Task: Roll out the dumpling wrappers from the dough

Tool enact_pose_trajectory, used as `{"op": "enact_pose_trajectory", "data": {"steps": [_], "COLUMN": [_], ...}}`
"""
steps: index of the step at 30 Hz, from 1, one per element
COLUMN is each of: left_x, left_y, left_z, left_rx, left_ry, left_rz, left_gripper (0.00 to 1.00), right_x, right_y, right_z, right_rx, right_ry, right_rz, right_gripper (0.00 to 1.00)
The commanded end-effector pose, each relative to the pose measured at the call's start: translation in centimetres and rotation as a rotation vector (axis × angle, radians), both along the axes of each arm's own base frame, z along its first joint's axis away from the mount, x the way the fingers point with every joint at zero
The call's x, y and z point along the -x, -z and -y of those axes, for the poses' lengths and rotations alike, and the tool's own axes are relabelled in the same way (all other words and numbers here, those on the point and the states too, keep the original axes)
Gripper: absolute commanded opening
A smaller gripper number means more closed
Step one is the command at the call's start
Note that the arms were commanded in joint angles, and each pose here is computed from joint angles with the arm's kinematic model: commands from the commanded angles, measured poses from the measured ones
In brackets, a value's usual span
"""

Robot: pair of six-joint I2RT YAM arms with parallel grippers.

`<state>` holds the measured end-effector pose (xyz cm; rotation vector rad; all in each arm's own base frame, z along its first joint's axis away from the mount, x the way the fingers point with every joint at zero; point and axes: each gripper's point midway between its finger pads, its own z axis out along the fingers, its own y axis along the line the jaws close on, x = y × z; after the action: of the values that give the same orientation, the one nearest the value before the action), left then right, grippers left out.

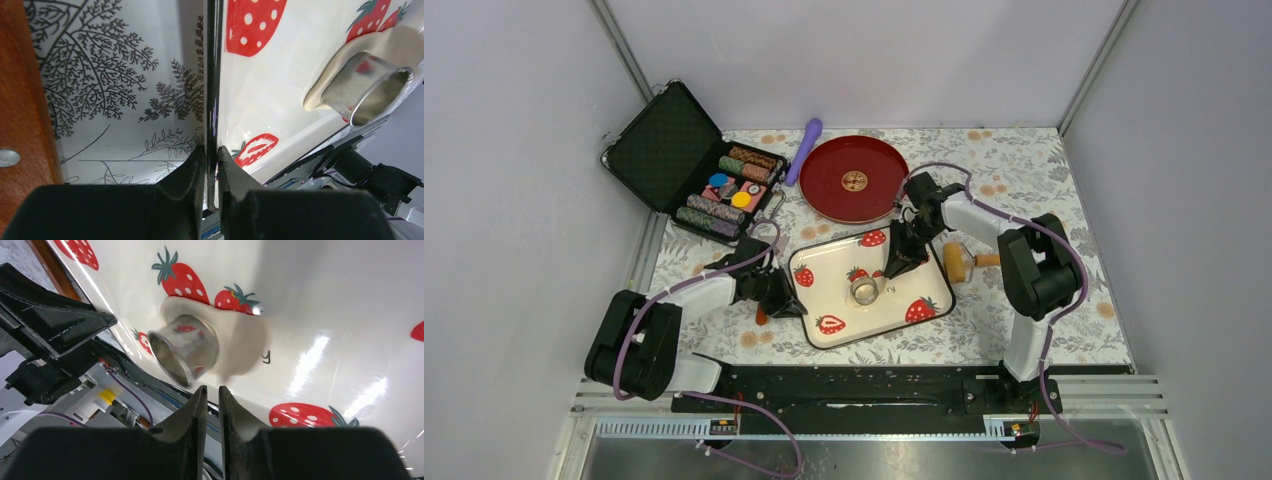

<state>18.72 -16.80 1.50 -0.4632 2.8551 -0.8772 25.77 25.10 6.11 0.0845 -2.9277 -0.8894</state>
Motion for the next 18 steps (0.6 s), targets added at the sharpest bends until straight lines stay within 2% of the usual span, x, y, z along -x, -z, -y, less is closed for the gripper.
{"op": "enact_pose_trajectory", "data": {"steps": [1,8,18], "left_x": [0.1,0.1,0.1], "left_y": [1.7,1.8,1.7], "left_z": [-1.6,-1.8,-1.8], "left_rx": [-0.112,-0.121,-0.122], "left_ry": [0.006,0.011,0.015], "left_rz": [0.007,0.008,0.009], "left_gripper": [0.00,0.00,0.00], "right_x": [-0.1,0.6,0.8], "right_y": [0.1,2.3,4.2], "right_z": [1.3,3.3,2.8], "right_rx": [0.065,0.137,0.082], "right_ry": [0.026,0.038,0.066], "right_rz": [0.006,-0.034,-0.131], "right_gripper": [0.23,0.45,0.48]}}
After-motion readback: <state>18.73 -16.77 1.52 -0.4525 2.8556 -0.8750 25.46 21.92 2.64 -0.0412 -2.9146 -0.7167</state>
